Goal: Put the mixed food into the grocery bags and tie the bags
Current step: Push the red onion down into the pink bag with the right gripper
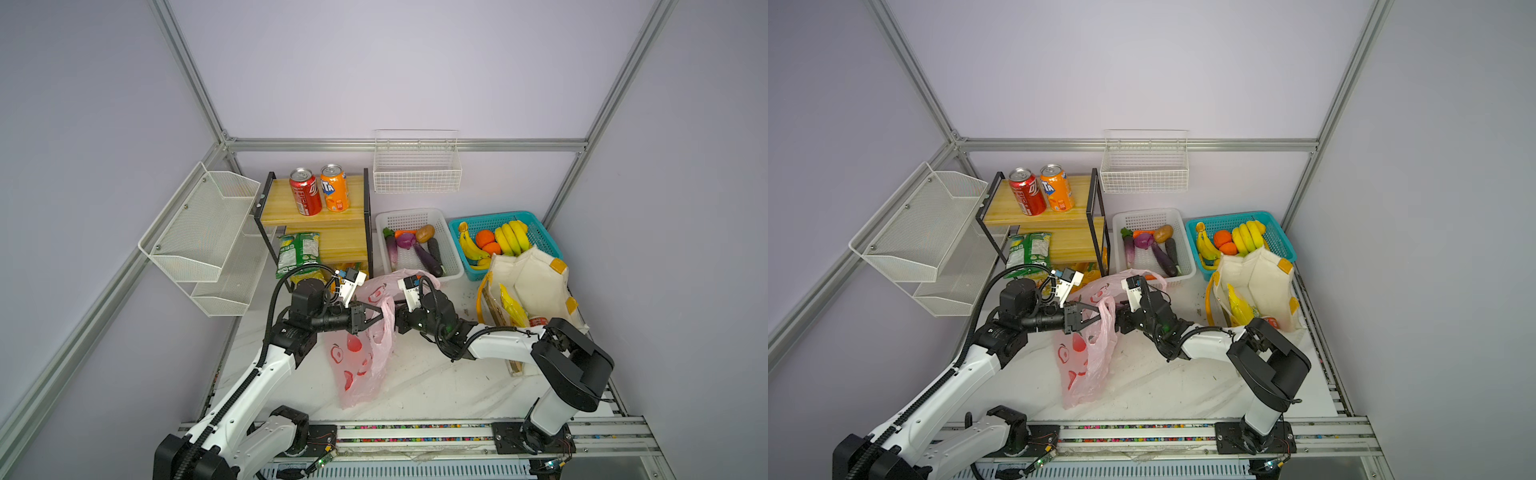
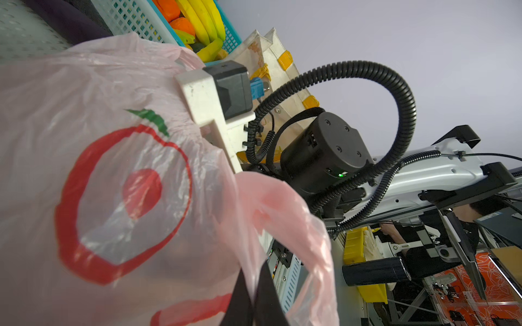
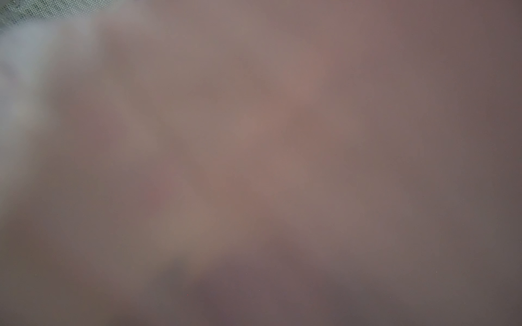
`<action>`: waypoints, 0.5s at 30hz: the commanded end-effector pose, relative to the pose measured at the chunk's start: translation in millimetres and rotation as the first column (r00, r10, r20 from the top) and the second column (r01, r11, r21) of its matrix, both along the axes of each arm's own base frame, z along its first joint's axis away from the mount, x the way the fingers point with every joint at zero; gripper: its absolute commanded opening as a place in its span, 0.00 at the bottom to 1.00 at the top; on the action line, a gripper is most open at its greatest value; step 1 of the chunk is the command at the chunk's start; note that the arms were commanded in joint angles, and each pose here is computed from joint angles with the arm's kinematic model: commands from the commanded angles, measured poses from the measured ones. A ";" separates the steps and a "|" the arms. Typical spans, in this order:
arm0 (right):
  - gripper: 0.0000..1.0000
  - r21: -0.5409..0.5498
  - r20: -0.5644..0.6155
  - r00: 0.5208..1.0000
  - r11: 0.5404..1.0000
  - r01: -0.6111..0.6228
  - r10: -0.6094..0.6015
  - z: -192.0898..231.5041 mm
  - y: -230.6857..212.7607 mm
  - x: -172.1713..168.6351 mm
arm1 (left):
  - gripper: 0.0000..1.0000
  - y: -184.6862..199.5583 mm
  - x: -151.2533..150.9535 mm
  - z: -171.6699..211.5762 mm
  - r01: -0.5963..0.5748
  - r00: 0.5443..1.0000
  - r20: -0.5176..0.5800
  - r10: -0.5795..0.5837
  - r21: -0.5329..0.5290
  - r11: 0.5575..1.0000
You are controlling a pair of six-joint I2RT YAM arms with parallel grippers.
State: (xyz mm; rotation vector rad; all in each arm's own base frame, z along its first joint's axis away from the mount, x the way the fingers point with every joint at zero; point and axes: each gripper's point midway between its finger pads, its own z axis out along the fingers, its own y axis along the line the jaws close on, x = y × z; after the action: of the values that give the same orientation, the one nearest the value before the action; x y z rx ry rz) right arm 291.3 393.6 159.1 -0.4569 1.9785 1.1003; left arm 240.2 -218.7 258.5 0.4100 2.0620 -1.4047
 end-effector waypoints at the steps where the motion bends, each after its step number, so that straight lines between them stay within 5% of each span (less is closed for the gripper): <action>1: 0.70 0.016 -0.059 0.998 1.000 0.013 -0.012 6.3 11.1 -2.2 | 0.00 -1.9 3.1 49.4 0.016 0.991 0.132 -0.009 -0.053 0.998; 15: 0.89 -0.001 -0.102 0.994 0.999 -0.045 0.045 14.2 5.0 -20.6 | 0.00 8.2 8.0 47.0 -0.041 0.988 0.148 0.046 -0.037 0.999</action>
State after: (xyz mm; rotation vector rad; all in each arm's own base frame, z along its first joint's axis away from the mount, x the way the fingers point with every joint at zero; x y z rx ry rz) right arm 275.0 400.9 152.4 -0.4606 2.0941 1.1444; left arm 243.9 -213.6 262.5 0.3914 2.0442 -1.3769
